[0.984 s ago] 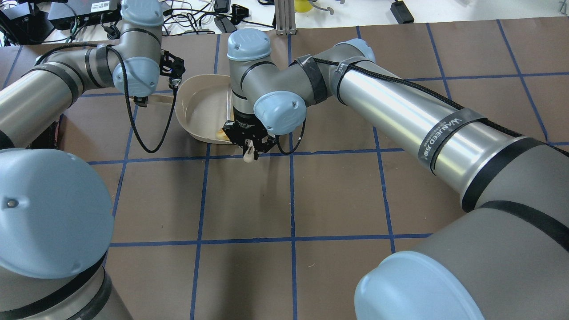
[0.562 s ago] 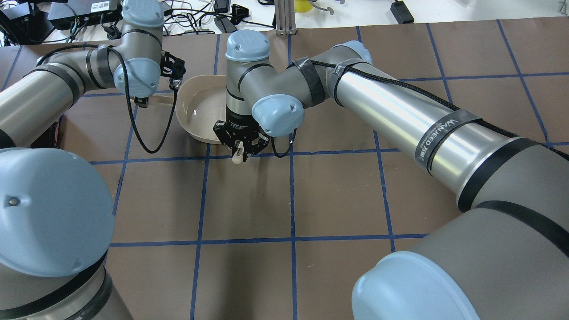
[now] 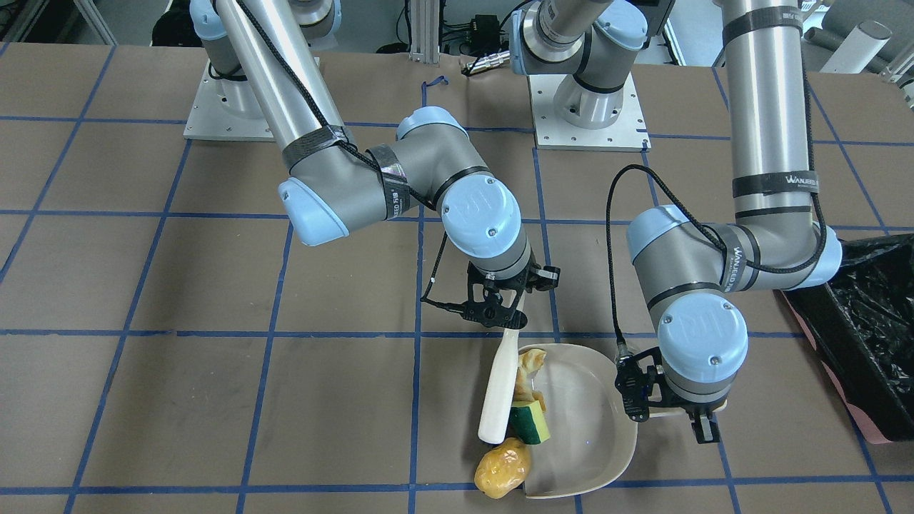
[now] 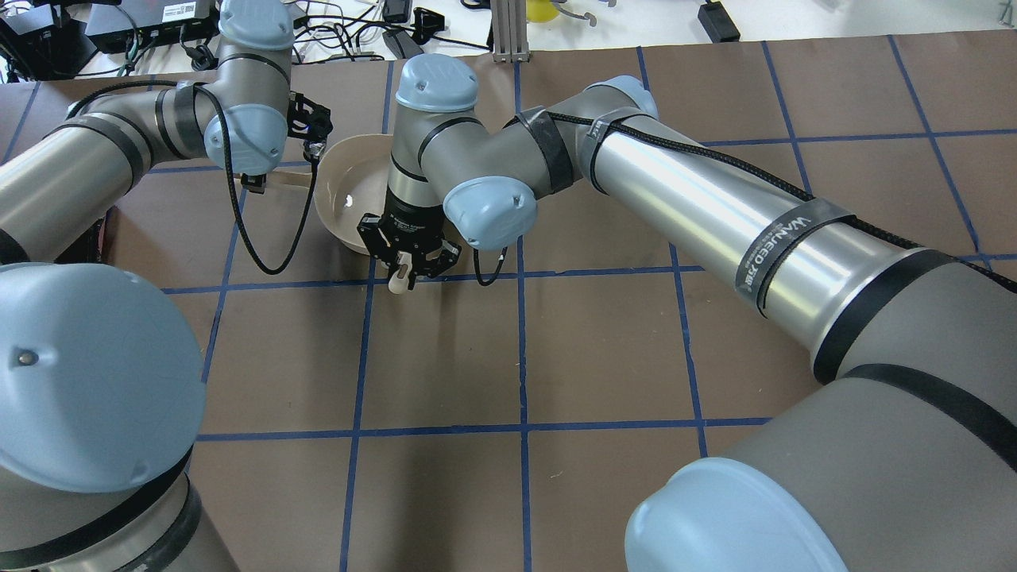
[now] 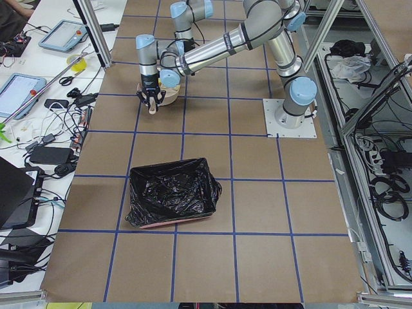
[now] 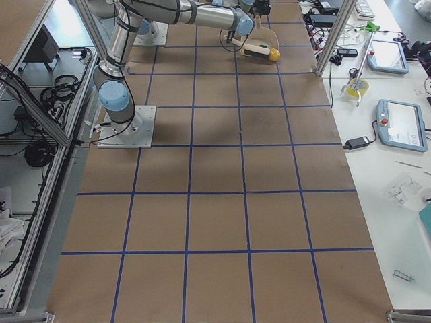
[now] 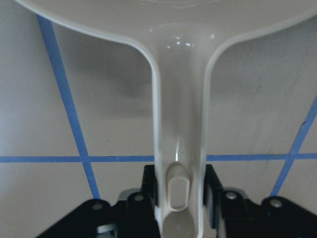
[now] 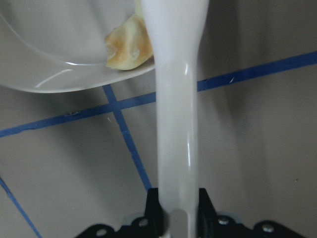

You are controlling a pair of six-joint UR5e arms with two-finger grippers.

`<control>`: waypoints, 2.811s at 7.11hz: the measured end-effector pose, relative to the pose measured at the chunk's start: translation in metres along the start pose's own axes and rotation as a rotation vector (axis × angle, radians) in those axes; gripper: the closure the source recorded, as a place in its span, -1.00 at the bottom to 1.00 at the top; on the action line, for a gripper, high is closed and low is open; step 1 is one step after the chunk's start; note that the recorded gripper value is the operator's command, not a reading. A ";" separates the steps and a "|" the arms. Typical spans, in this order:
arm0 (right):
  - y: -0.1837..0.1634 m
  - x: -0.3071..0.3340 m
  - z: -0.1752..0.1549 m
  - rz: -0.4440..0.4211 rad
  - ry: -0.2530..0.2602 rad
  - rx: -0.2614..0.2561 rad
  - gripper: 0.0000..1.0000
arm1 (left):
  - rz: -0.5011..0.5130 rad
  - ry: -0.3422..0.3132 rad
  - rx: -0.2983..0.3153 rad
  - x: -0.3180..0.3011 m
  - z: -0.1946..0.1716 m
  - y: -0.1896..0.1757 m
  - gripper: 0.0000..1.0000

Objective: Sweep and dump trash into bin
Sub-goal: 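Lift the brush back behind the orange fruit with the right gripper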

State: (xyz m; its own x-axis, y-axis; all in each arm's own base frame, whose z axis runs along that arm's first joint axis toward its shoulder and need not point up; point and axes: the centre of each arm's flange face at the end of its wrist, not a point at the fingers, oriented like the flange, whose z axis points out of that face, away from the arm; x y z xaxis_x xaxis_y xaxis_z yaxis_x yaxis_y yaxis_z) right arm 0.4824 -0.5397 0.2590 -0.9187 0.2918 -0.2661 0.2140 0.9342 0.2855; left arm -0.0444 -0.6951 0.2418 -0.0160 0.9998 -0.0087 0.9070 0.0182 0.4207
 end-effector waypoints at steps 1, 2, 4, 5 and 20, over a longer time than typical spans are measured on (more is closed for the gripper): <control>0.003 -0.004 -0.002 -0.005 -0.031 -0.017 1.00 | 0.000 0.000 0.000 0.000 0.000 0.000 1.00; 0.006 -0.009 -0.004 -0.010 -0.062 -0.029 1.00 | 0.000 0.000 0.000 0.000 0.000 0.000 1.00; 0.024 -0.023 -0.008 0.003 -0.110 -0.051 1.00 | -0.001 0.000 0.000 0.000 0.001 0.000 1.00; 0.030 -0.027 -0.011 0.010 -0.116 -0.052 1.00 | -0.002 0.000 0.000 0.000 0.001 0.000 1.00; -0.082 0.070 -0.028 -0.263 0.244 -0.046 1.00 | -0.011 -0.009 0.000 -0.002 0.002 -0.001 1.00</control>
State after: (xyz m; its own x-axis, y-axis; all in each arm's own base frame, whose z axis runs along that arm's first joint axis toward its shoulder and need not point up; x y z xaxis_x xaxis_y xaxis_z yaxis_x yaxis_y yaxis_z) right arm 0.3916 -0.6019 0.2424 -0.9938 -0.0206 -0.1095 -0.0507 0.9589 0.2792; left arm -0.0443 -0.6973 0.2391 -0.0223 0.9995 -0.0217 0.9068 0.0293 0.4206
